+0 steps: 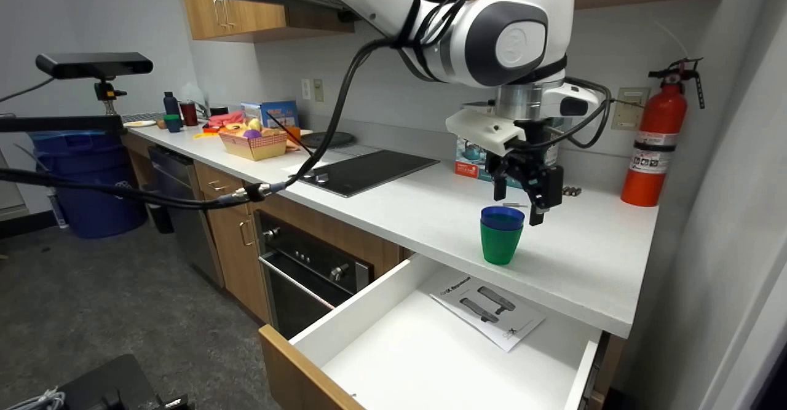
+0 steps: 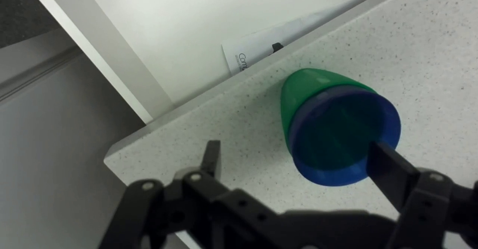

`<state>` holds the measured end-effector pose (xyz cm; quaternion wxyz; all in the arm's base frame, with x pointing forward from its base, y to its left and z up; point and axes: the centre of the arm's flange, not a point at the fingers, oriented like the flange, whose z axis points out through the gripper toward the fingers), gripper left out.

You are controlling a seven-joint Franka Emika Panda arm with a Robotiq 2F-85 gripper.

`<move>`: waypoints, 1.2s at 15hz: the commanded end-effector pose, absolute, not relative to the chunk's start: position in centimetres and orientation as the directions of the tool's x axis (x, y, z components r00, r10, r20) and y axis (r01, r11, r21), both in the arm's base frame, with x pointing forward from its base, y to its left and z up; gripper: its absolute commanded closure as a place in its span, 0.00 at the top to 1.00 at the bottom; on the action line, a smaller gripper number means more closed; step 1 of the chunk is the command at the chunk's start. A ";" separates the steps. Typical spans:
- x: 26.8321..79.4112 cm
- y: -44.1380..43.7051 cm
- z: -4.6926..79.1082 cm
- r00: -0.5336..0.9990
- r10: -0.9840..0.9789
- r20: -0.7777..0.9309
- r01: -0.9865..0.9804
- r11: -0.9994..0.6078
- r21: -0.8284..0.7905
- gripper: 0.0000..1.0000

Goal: Put the cup inside the drawer

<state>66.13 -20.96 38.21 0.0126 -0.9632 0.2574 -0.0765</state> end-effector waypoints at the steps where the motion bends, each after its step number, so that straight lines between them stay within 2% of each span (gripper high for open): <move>1: 68.7 -21.4 36.9 0.857 -0.488 0.167 -0.482 -0.873 -0.076 1.00; 8: 69.8 -20.2 33.8 0.873 -0.472 0.125 -0.470 -0.881 -0.046 1.00; 9: 69.8 -20.4 33.6 0.873 -0.472 0.124 -0.470 -0.881 -0.047 0.76; 11: 69.8 -20.5 33.5 0.871 -0.475 0.125 -0.473 -0.880 -0.043 0.66; 14: 69.5 -20.5 33.2 0.874 -0.471 0.119 -0.471 -0.882 -0.037 0.40; 18: 68.8 -20.2 32.8 0.880 -0.466 0.090 -0.464 -0.885 -0.044 0.12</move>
